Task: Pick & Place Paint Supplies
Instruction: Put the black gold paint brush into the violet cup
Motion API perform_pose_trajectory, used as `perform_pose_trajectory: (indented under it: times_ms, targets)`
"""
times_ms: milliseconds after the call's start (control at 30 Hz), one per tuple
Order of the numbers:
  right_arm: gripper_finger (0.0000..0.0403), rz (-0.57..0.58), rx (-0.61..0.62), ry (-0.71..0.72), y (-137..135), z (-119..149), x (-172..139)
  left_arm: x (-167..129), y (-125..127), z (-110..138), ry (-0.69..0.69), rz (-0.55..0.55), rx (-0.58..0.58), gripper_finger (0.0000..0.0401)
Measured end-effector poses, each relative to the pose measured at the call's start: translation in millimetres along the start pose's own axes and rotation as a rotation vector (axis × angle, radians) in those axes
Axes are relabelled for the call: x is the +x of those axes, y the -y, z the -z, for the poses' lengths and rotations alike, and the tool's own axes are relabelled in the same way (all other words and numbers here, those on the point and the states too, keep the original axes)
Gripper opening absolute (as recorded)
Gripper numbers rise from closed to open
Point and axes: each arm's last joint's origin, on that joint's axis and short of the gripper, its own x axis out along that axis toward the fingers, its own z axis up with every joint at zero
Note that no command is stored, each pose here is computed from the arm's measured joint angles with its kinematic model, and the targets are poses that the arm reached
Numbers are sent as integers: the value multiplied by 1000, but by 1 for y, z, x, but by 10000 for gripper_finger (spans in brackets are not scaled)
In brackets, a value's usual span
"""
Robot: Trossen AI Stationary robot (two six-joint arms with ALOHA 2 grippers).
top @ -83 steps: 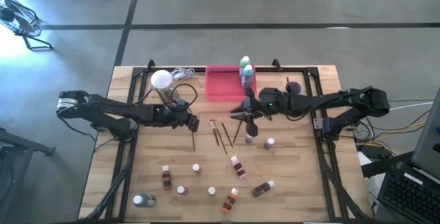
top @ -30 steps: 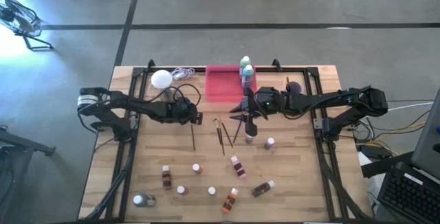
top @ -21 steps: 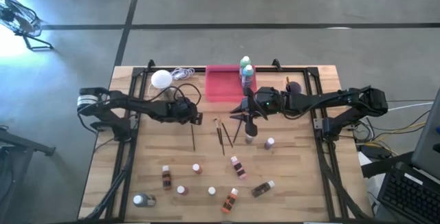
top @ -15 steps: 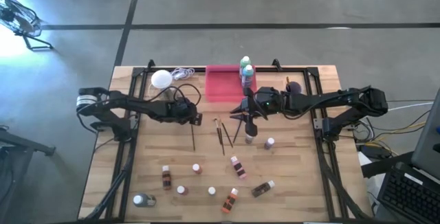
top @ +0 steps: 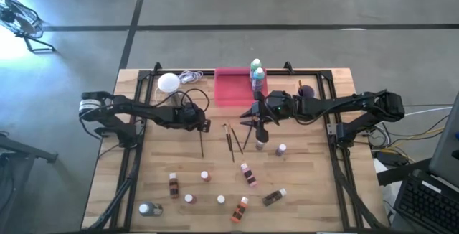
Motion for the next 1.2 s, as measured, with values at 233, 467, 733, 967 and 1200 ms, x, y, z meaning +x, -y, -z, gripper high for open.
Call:
perform_pose_trajectory:
  times_ms: [233,467,733,967,1200]
  targets:
    - [137,0,0,0,0,0,0,0,0,-1,37,-13,8,148]
    - [147,0,0,0,0,0,0,0,2,-4,110,-10,29,61]
    - [134,1,-1,0,0,0,0,0,8,-8,173,47,53,7]
    - [105,0,0,-8,0,1,0,-9,15,-11,122,173,100,3]
    - [80,0,0,-6,0,1,0,-37,31,-27,234,385,154,2]
